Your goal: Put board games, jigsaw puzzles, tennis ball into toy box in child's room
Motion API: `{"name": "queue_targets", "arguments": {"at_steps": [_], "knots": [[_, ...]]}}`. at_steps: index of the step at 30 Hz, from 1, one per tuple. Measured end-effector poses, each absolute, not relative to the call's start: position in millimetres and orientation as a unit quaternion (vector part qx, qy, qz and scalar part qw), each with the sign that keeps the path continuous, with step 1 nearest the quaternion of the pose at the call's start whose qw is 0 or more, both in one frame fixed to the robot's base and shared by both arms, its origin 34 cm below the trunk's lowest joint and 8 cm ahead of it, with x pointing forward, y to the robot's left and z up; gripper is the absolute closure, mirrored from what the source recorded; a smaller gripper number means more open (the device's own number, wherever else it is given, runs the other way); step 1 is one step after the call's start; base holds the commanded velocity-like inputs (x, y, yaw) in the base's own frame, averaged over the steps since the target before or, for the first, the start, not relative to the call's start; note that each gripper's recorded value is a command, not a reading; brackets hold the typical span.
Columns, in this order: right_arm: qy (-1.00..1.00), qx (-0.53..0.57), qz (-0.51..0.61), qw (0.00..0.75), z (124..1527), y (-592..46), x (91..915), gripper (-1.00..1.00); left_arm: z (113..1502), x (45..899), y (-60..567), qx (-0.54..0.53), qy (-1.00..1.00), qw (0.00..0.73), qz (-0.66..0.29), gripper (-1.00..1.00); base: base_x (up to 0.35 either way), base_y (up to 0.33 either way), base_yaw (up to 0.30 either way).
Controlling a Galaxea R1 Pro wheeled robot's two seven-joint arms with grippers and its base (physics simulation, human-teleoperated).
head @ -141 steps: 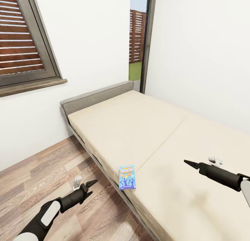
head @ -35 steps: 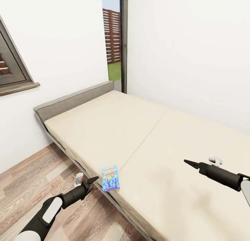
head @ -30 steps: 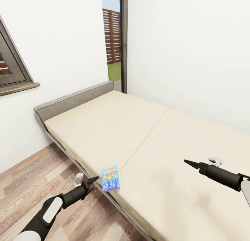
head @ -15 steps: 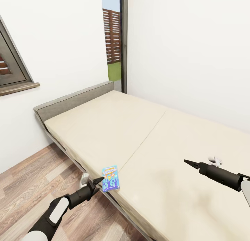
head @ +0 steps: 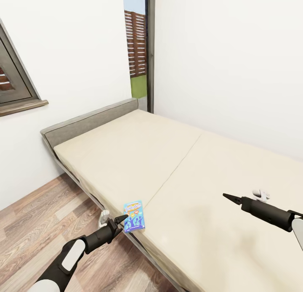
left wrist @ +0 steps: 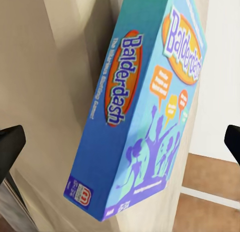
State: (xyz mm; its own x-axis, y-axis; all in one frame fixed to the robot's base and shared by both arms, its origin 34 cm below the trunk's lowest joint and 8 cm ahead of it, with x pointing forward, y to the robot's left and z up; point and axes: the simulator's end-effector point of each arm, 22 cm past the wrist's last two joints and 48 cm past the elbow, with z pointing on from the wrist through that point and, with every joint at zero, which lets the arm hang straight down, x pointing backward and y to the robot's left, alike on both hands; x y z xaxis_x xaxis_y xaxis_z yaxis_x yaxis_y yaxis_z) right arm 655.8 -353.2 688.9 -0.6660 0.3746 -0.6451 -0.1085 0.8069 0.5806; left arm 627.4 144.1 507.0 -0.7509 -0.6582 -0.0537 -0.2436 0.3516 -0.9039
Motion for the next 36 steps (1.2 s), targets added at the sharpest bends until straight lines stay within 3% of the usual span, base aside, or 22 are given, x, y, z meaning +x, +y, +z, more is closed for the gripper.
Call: {"name": "queue_targets", "arguments": {"at_steps": [36], "knots": [[0.862,0.077,0.301,0.401,689.2,-353.1,655.8,-1.0,507.1,627.6,144.2,-0.284,0.794,0.21,-0.494,-1.0,0.0,0.0,-0.033]]}}
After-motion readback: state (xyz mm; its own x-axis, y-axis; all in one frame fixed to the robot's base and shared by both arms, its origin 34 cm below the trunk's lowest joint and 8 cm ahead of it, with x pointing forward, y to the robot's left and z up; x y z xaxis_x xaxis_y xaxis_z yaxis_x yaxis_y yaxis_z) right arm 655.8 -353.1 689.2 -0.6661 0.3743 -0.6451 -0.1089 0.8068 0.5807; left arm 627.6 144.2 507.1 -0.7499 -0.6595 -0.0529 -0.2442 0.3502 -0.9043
